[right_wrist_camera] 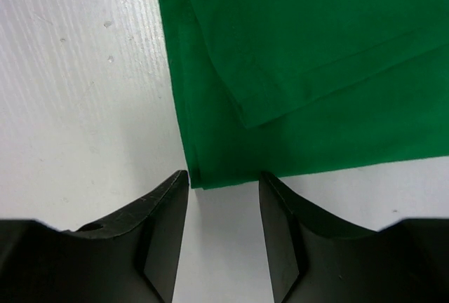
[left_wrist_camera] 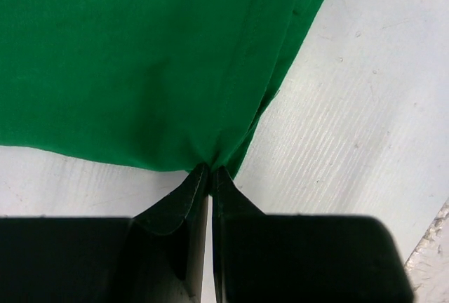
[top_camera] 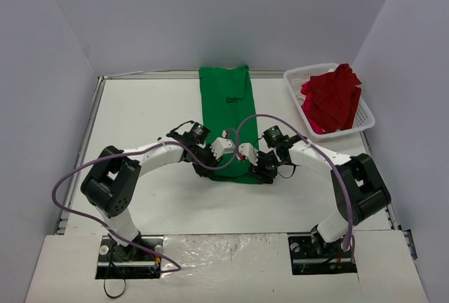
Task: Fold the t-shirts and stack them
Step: Grab the bottom of the folded rectangular tshirt with both arms
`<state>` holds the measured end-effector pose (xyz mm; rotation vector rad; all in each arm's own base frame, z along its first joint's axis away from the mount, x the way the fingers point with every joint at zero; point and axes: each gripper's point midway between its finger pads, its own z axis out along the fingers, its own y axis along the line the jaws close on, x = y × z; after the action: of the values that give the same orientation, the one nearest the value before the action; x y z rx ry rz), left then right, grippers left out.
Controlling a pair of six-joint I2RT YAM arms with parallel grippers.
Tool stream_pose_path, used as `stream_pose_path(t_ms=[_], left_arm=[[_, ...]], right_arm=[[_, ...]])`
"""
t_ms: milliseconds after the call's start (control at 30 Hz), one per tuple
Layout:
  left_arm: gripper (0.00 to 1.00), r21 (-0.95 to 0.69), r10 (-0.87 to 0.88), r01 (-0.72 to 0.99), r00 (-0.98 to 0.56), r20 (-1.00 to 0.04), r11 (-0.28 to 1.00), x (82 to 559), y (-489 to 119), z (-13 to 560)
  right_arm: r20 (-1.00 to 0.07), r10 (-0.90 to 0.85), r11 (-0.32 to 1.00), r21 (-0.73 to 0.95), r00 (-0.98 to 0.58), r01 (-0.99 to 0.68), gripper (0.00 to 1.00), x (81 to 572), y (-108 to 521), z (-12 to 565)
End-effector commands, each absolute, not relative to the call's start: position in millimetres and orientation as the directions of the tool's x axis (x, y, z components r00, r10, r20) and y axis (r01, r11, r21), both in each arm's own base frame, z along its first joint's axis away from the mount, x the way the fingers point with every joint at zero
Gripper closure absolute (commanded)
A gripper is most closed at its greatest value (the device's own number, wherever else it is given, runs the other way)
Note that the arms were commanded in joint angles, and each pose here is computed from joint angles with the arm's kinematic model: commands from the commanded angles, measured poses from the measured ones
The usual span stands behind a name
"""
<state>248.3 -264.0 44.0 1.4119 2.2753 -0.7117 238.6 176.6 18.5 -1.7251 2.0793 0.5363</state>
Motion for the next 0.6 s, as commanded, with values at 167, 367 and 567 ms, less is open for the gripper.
stream_pose_path(t_ms=[167, 367, 567], left_arm=[[0.98, -0.291, 0.687, 0.893, -0.45, -0.57, 0.343, 245.7, -275.4, 49.3], [0.98, -0.309, 0.69, 0.887, -0.461, -0.558, 0.343, 245.3, -275.9, 46.5], [0.98, -0.318, 0.689, 0.886, -0.463, -0.558, 0.338, 245.0, -276.9, 46.7]], right_arm=[[-0.501, -0.855, 0.127, 0.044, -0.132, -0.991, 0.59, 230.8, 185.1, 18.0], [-0.474, -0.87, 0.126, 0.06, -0.139, -0.99, 0.59, 226.0, 180.5, 8.4], [-0.444, -0.883, 0.124, 0.089, -0.15, -0.988, 0.6, 223.2, 178.8, -3.3]])
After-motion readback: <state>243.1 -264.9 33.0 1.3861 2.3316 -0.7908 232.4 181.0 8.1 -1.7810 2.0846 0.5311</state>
